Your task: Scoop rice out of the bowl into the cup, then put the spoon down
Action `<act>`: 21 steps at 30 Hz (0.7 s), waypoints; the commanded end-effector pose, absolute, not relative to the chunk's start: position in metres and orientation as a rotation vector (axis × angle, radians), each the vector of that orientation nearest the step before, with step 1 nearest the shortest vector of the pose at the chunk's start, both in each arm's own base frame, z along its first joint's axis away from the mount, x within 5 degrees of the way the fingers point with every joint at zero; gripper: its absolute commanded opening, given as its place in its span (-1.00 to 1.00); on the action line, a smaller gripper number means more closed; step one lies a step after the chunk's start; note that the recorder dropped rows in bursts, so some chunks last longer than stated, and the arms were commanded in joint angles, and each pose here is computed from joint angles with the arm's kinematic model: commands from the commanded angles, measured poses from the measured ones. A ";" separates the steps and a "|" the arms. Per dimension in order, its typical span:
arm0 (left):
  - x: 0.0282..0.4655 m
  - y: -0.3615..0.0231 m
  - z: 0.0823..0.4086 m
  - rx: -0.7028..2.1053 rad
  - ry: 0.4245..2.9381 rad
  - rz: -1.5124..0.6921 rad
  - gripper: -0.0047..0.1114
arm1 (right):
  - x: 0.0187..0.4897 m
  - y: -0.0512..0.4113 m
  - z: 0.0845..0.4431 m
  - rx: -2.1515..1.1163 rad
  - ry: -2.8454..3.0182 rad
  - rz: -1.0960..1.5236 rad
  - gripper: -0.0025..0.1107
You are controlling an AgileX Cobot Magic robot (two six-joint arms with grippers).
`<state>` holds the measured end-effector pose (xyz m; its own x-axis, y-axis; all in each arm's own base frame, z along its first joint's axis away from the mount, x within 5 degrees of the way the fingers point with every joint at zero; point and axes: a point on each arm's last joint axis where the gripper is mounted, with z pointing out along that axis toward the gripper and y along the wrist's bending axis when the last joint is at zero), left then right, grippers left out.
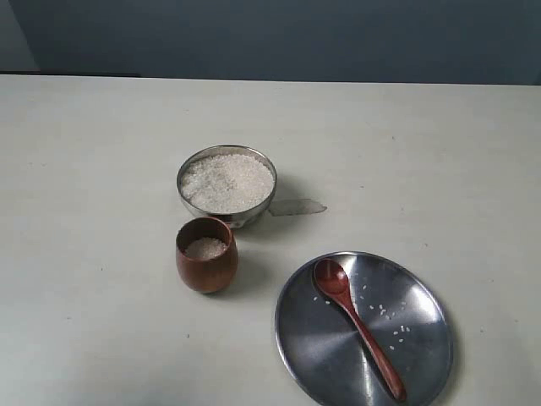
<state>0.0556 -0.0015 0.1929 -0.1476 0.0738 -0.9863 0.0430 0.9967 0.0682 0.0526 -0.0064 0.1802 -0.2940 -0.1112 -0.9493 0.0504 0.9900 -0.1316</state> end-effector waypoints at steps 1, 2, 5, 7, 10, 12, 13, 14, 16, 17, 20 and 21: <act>0.056 -0.002 0.192 0.092 1.712 0.030 -0.91 | 0.053 -0.007 0.180 -0.049 1.854 -0.170 -0.96; 0.056 -0.002 0.192 0.092 1.712 0.030 -0.91 | 0.053 -0.007 0.180 -0.049 1.854 -0.170 -0.96; 0.056 -0.002 0.192 0.092 1.712 0.030 -0.91 | 0.053 -0.007 0.181 -0.049 1.848 -0.170 -0.96; 0.056 -0.002 0.192 0.092 1.712 0.030 -0.91 | 0.053 -0.007 0.181 -0.049 1.848 -0.170 -0.96; 0.056 -0.002 0.192 0.092 1.712 0.030 -0.91 | 0.053 -0.007 0.181 -0.049 1.848 -0.170 -0.96; 0.056 -0.002 0.192 0.092 1.712 0.030 -0.91 | 0.053 -0.007 0.181 -0.049 1.848 -0.170 -0.96; 0.056 -0.002 0.192 0.092 1.712 0.030 -0.91 | 0.053 -0.007 0.181 -0.049 1.848 -0.170 -0.96; 0.056 -0.002 0.192 0.092 1.712 0.030 -0.91 | 0.053 -0.007 0.181 -0.049 1.848 -0.170 -0.96; 0.056 -0.002 0.192 0.092 1.712 0.030 -0.91 | 0.053 -0.007 0.181 -0.049 1.848 -0.170 -0.96; 0.056 -0.002 0.192 0.092 1.712 0.030 -0.91 | 0.053 -0.007 0.181 -0.049 1.848 -0.170 -0.96; 0.056 -0.002 0.192 0.092 1.712 0.030 -0.91 | 0.053 -0.007 0.181 -0.048 1.847 -0.168 -0.96; 0.056 -0.002 0.192 0.092 1.712 0.030 -0.91 | 0.053 -0.007 0.181 -0.047 1.848 -0.166 -0.96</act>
